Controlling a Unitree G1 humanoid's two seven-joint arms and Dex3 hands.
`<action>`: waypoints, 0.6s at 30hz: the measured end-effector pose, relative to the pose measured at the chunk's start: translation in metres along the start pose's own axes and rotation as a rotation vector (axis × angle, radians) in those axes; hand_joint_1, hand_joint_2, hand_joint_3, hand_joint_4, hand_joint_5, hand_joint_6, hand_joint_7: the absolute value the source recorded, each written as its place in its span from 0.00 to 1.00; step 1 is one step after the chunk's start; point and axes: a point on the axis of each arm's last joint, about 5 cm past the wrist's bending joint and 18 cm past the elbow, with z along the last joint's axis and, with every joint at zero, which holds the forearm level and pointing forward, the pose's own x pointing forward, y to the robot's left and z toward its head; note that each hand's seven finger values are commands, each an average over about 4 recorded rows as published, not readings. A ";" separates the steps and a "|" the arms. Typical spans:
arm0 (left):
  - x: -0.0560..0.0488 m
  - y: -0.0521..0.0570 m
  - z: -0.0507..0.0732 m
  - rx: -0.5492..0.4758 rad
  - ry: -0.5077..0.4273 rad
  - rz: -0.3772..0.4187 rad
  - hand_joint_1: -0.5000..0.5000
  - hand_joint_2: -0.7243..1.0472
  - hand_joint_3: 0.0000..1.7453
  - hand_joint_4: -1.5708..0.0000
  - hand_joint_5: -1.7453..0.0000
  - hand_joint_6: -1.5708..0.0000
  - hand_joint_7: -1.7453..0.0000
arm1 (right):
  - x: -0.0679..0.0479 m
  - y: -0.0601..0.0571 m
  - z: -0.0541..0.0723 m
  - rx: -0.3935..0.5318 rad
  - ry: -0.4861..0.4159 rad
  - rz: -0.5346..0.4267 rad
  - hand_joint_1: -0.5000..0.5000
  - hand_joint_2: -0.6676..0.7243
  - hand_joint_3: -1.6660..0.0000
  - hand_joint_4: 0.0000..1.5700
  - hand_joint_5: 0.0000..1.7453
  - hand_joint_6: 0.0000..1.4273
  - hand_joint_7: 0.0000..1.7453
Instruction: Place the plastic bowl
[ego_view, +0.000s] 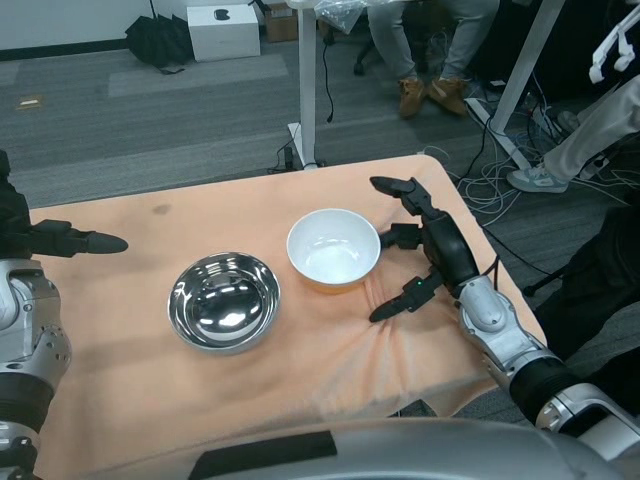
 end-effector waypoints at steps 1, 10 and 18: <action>0.000 0.000 0.000 0.000 0.000 0.000 0.00 0.15 0.01 0.86 1.00 0.97 0.96 | -0.001 0.001 -0.001 0.023 0.009 -0.004 0.04 0.89 1.00 0.00 0.00 0.00 0.18; 0.000 0.000 0.000 0.001 0.001 0.000 0.00 0.15 0.05 0.86 1.00 0.97 0.96 | -0.003 0.004 -0.002 0.089 0.012 -0.045 0.04 0.88 1.00 0.00 0.00 0.00 0.16; 0.000 0.000 0.000 -0.001 -0.001 0.002 0.00 0.15 0.03 0.86 1.00 0.97 0.96 | -0.002 -0.009 0.002 0.107 -0.040 -0.162 0.04 0.91 1.00 0.00 0.00 0.00 0.16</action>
